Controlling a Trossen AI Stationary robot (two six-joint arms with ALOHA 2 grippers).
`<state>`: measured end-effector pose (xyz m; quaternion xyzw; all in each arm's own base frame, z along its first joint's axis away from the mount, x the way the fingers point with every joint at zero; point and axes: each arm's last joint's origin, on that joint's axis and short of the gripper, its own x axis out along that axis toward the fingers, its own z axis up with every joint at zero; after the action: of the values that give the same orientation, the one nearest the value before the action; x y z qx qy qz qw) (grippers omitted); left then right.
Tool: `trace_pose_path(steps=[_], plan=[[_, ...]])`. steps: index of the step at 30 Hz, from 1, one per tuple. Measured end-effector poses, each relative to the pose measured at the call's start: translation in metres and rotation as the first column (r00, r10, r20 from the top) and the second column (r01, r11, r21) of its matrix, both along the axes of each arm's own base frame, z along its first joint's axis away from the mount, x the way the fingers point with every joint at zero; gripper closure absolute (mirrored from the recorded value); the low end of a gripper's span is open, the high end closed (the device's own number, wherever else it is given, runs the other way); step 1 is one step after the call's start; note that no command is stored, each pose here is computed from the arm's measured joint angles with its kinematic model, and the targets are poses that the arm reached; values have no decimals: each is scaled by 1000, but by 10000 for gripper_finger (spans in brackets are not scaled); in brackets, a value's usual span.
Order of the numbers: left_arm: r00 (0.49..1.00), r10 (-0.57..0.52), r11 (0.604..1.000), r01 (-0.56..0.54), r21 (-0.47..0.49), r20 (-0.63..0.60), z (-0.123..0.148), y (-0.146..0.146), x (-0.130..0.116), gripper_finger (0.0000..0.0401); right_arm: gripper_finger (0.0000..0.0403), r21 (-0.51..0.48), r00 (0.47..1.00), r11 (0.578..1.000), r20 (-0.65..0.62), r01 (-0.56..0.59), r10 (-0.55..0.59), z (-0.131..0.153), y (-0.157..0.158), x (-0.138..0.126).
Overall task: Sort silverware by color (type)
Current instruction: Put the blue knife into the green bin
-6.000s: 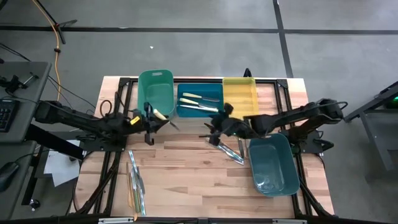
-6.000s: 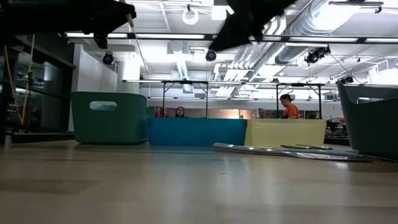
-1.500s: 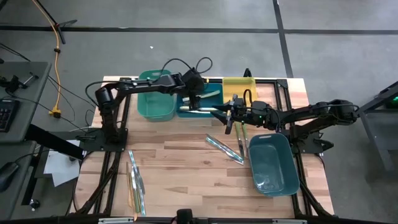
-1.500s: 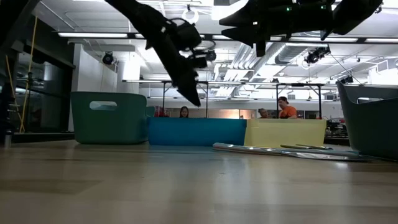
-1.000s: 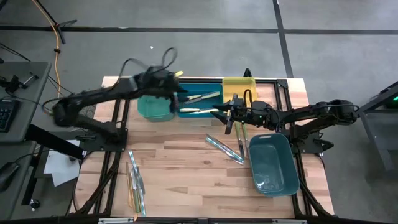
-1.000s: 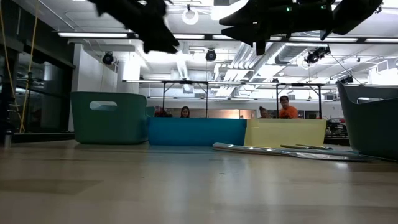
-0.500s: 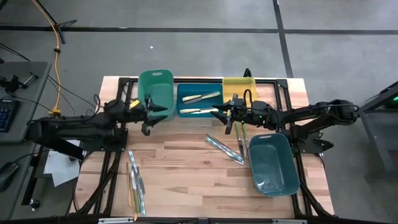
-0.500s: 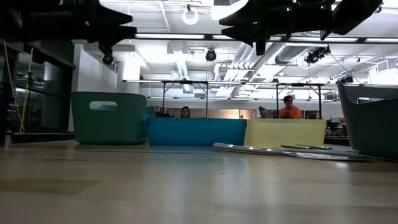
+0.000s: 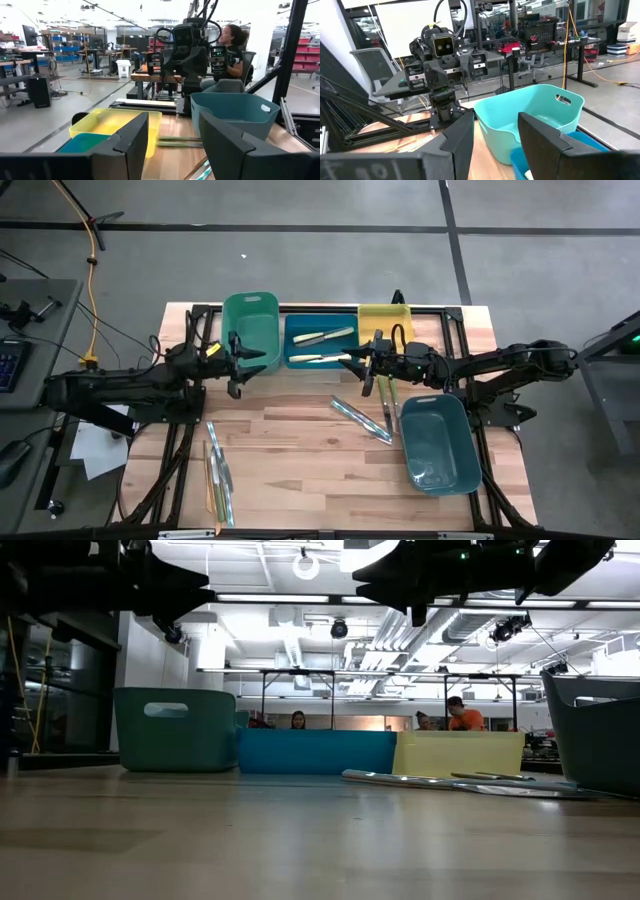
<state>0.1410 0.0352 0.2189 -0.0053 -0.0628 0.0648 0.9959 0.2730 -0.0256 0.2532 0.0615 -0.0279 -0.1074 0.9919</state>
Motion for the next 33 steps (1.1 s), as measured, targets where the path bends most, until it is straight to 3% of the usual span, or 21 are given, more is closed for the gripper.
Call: trace_pose_path(steps=[17,27,33], plan=[[1000,-8,1000,8,-20,0,0,0,0,235,254,-50,1000,999,-12,2,-2,0,0,0],[1000,4,998,-4,55,-8,0,0,0,235,254,-10,998,1000,-56,-10,9,-5,3,0],[1000,13,998,-12,58,-8,0,0,0,235,254,13,964,986,-210,-165,164,-19,27,2]])
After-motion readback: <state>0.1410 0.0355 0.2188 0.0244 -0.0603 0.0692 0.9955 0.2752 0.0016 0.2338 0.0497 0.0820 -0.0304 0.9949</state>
